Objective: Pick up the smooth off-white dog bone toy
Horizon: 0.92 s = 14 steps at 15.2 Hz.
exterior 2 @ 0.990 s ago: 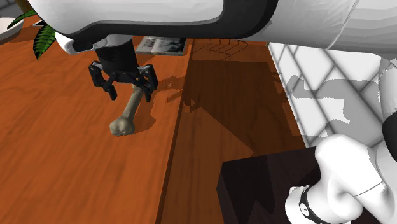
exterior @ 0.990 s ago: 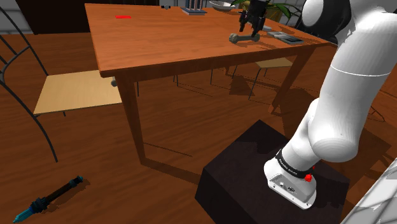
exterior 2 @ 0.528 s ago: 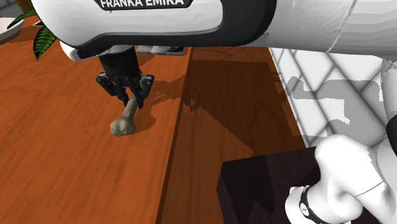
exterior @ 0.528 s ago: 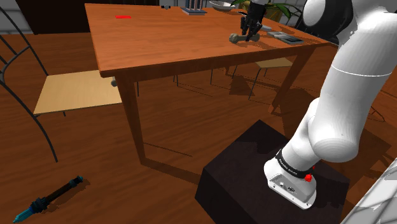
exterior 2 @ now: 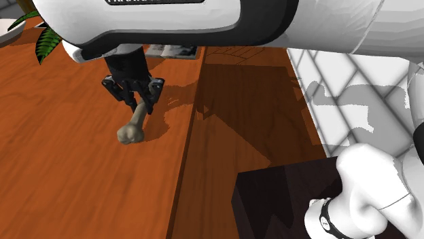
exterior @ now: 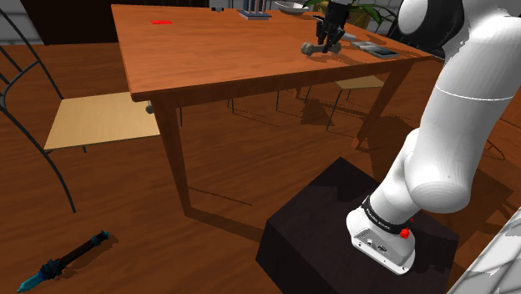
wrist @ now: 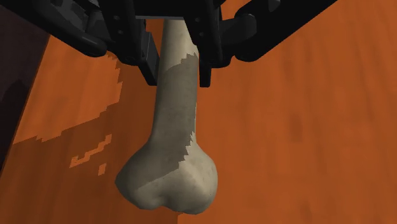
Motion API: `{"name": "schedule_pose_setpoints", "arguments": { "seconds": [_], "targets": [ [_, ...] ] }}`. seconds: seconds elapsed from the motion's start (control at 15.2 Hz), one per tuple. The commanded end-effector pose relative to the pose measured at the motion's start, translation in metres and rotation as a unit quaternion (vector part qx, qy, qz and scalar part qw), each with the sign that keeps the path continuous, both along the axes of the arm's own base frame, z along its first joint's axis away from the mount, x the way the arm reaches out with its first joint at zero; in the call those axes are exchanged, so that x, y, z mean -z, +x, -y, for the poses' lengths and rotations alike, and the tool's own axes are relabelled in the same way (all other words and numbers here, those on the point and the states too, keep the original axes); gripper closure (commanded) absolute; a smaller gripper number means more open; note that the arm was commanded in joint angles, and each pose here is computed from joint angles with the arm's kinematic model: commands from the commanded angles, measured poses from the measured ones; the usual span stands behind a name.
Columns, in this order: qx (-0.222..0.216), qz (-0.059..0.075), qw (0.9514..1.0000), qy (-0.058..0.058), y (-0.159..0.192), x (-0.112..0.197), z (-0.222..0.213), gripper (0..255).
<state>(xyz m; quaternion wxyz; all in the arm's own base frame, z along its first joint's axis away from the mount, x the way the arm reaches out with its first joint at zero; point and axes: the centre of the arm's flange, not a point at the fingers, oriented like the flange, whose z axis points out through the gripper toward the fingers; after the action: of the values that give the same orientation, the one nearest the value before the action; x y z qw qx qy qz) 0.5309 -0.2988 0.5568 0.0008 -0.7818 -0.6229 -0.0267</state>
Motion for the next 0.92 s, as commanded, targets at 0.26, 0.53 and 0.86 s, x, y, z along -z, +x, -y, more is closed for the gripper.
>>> {"name": "schedule_pose_setpoints", "arguments": {
  "seconds": [0.26, 0.53, 0.86],
  "targets": [
    [0.000, 0.000, 1.0000, 0.000, 0.000, -0.031, 0.001, 255],
    [0.000, 0.000, 1.0000, 0.000, 0.000, -0.052, 0.001, 255],
    [0.000, 0.000, 1.0000, 0.000, 0.000, -0.074, 0.001, 255]
  ]
}}
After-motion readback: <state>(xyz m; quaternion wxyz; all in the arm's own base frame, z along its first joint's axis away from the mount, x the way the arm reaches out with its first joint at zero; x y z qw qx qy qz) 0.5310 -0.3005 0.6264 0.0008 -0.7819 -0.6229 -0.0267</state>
